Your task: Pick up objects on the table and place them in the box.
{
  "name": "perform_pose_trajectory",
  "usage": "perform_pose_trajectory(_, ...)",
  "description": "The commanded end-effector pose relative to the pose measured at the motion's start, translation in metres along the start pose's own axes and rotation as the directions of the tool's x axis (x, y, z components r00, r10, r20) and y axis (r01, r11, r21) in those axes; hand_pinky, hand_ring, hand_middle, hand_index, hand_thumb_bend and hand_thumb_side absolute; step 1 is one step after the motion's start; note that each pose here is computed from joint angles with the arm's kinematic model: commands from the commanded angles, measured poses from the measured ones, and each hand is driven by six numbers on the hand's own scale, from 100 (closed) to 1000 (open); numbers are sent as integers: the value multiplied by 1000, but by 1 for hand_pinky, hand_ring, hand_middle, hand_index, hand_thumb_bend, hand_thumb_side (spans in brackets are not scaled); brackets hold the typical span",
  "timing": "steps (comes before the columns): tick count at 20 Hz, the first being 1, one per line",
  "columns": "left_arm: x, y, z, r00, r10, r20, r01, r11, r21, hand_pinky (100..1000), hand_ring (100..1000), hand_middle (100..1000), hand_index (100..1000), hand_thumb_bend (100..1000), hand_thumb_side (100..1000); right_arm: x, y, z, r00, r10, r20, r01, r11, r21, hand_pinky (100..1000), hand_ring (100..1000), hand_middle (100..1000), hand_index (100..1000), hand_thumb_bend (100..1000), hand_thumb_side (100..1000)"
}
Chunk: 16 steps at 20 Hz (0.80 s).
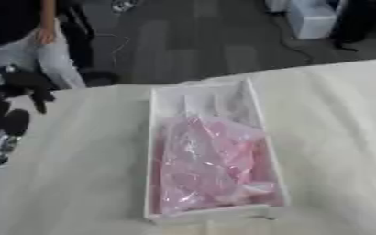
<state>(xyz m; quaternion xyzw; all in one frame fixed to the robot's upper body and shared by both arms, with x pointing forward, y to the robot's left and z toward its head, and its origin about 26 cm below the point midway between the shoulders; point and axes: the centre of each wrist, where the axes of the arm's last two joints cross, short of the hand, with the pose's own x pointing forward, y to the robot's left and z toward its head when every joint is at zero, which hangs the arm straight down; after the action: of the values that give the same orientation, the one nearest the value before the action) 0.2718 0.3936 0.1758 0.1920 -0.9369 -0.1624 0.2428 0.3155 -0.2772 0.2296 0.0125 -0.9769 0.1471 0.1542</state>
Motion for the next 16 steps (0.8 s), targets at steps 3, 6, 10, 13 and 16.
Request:
perform_pose_trajectory(3, 18, 3, 1, 999, -39, 21, 36, 993, 114, 340, 535, 589, 741, 240, 707, 6, -6, -11, 998, 28, 49, -30, 999, 24, 789, 839, 848, 790, 418, 1000)
perform_pose_trajectory(6, 23, 4, -1, 998, -56, 23, 53, 990, 131, 334, 530, 587, 739, 237, 708, 8, -6, -13, 998, 30, 61, -32, 999, 28, 787, 838, 848, 789, 417, 1000)
perform_pose_trajectory(10, 23, 3, -3, 998, -60, 19, 57, 990, 130, 329, 525, 584, 737, 240, 699, 7, -7, -12, 998, 31, 55, -33, 999, 25, 790, 840, 848, 790, 416, 1000)
perform_pose_trajectory(13, 22, 2, -2, 998, -58, 16, 56, 991, 122, 325, 523, 583, 736, 238, 698, 5, -7, -12, 998, 34, 52, -35, 999, 26, 790, 840, 848, 788, 415, 1000)
perform_pose_trajectory(16, 21, 2, -1, 998, -57, 9, 56, 992, 116, 320, 520, 581, 733, 235, 700, 5, -8, -10, 998, 38, 49, -39, 999, 22, 791, 840, 848, 786, 415, 1000)
